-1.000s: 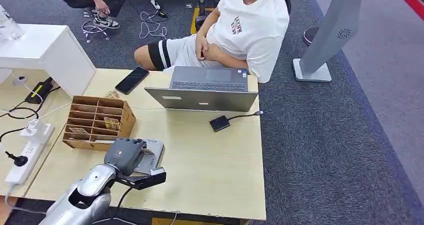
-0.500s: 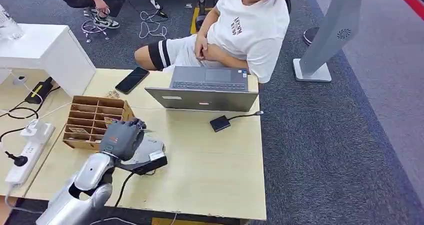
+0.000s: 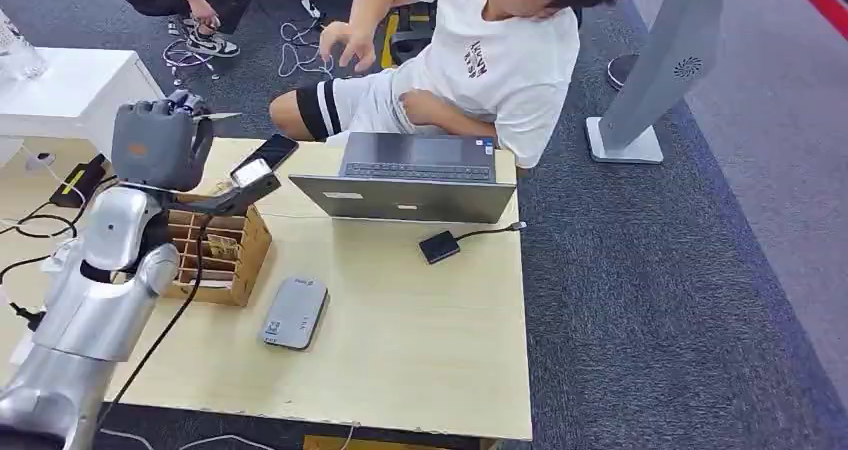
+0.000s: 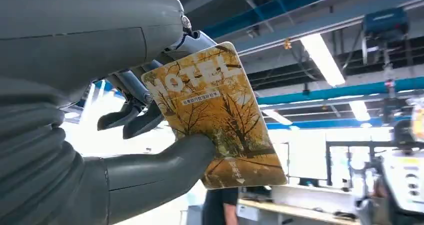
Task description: Pass the card to the sensor for recognition and then transmit it.
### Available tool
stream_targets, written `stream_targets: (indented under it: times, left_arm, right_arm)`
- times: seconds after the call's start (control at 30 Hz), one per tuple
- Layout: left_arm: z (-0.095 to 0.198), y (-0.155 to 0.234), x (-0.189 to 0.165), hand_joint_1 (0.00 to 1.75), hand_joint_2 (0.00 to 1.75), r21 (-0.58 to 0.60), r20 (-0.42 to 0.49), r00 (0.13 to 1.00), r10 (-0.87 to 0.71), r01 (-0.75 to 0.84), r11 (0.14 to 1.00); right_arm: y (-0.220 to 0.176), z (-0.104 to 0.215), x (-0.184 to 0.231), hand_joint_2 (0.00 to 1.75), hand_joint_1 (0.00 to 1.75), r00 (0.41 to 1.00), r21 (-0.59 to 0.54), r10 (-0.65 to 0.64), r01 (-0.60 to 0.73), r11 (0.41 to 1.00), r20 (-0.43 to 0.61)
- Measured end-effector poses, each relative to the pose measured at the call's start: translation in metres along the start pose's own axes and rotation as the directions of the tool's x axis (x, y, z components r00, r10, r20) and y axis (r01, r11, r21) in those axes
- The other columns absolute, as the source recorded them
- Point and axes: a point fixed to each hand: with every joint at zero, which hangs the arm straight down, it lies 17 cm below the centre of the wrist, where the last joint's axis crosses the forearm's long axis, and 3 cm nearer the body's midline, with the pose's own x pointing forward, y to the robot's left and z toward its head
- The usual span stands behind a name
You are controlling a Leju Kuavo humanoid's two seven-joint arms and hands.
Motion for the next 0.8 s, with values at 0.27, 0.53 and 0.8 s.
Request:
stream_targets:
  times: [0.27, 0.53, 0.8]
  left_arm:
    - [-0.023, -0.021, -0.047, 1.75, 1.75, -0.090, -0.084, 0.995, -0.050, 0.043, 0.995]
    - [-0.019, -0.040, -0.074, 1.75, 1.75, -0.149, -0.119, 0.991, -0.066, 0.048, 0.988]
    - [-0.013, -0.049, -0.084, 1.75, 1.75, -0.175, -0.133, 0.988, -0.080, 0.056, 0.983]
  right_arm:
    - [0.000, 0.000, -0.001, 1.75, 0.00, 1.000, 0.007, -0.002, 0.002, 1.000, -0.006]
    - [0.000, 0.000, -0.002, 1.75, 0.00, 1.000, 0.010, -0.004, 0.004, 1.000, -0.010]
    - [-0.001, -0.001, -0.003, 1.75, 0.00, 1.000, 0.008, -0.014, 0.014, 1.000, -0.012]
